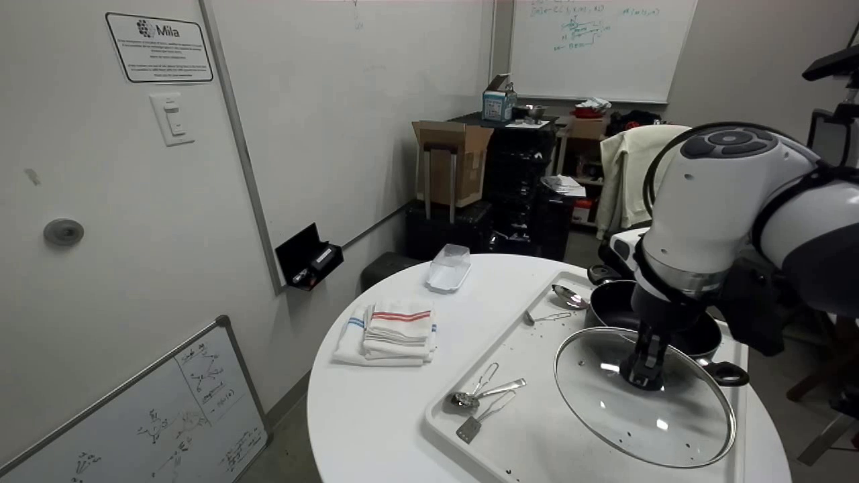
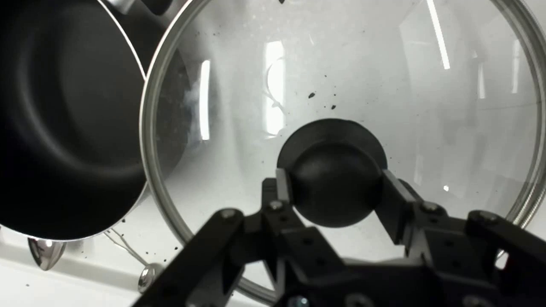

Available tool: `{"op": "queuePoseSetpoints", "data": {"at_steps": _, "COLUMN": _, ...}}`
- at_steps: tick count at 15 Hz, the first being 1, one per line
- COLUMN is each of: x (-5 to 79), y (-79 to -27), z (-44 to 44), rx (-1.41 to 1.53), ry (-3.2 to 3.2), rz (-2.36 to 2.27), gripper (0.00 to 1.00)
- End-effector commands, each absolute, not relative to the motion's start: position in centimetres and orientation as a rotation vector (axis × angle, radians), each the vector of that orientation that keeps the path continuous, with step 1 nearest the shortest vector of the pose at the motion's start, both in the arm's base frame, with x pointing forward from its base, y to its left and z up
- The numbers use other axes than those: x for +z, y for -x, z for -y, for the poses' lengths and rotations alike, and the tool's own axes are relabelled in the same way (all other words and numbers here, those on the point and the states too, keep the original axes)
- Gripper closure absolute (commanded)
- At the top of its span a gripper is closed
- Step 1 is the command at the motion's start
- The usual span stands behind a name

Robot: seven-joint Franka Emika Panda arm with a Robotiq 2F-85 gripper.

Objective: Remove the lid from the black pot and put it on the white tray

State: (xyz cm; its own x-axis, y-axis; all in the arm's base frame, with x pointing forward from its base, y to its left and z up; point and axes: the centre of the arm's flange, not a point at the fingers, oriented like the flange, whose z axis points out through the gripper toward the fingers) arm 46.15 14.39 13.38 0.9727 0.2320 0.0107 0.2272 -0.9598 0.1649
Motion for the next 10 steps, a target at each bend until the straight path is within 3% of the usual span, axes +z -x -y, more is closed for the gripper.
{"op": "queuePoseSetpoints", "data": {"at_steps": 1, "x": 11.1, "y": -47.2, "z": -14.7, "rx": 0.087, "ry": -2.980, "rz": -0.378, "gripper": 0.75}}
{"op": "queuePoseSetpoints", "data": {"at_steps": 10, "x": 4.4, "y": -49.2, "z": -13.4, "rx": 0.030, "ry": -2.962, "rz": -0.440, "gripper": 0.75}}
